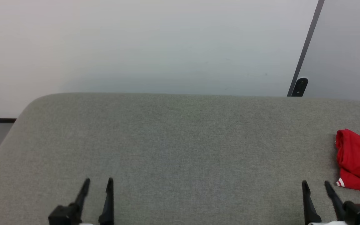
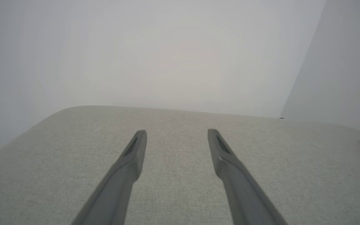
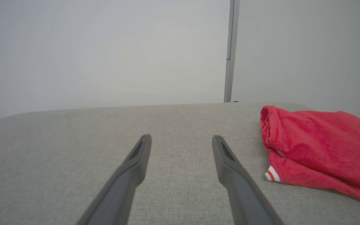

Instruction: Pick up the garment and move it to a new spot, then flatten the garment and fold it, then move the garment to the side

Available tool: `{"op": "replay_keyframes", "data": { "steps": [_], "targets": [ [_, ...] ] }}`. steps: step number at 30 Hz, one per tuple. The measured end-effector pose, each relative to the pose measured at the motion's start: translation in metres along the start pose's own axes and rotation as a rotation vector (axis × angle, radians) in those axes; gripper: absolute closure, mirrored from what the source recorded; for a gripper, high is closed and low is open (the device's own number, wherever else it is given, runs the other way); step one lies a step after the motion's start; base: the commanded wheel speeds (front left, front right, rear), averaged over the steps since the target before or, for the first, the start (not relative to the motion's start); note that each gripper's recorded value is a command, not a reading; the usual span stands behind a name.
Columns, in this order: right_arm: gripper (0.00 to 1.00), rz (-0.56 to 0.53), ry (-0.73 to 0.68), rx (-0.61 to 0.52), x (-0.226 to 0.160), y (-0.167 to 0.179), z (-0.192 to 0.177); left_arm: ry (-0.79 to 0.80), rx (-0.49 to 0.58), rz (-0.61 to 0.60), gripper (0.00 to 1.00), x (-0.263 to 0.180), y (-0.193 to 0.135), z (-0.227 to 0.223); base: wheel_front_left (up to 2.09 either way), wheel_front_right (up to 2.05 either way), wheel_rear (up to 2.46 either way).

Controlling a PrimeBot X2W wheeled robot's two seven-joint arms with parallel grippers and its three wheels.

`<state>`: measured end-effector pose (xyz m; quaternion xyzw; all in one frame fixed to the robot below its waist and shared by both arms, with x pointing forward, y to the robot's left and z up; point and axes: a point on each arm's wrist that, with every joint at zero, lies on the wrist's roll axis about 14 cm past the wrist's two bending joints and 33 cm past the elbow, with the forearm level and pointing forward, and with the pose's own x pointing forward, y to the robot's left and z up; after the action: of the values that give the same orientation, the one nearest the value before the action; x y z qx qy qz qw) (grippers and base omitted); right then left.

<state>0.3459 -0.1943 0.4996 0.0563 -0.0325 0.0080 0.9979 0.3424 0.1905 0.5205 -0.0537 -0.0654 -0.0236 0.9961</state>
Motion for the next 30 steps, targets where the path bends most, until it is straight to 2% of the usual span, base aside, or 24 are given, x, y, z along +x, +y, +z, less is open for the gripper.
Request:
{"op": "replay_keyframes", "data": {
  "steps": [8, 30],
  "targets": [
    [1.00, -0.029, 0.115, 0.037, -0.016, -0.006, -0.034, 0.124, -0.047, 0.030, 1.00, -0.017, 0.003, -0.036, 0.00, 0.00, 0.00],
    [1.00, -0.115, 0.110, 0.423, -0.005, -0.014, -0.028, 0.130, -0.428, 0.131, 1.00, -0.005, 0.014, -0.035, 0.00, 0.00, 0.00]
  ]
}}
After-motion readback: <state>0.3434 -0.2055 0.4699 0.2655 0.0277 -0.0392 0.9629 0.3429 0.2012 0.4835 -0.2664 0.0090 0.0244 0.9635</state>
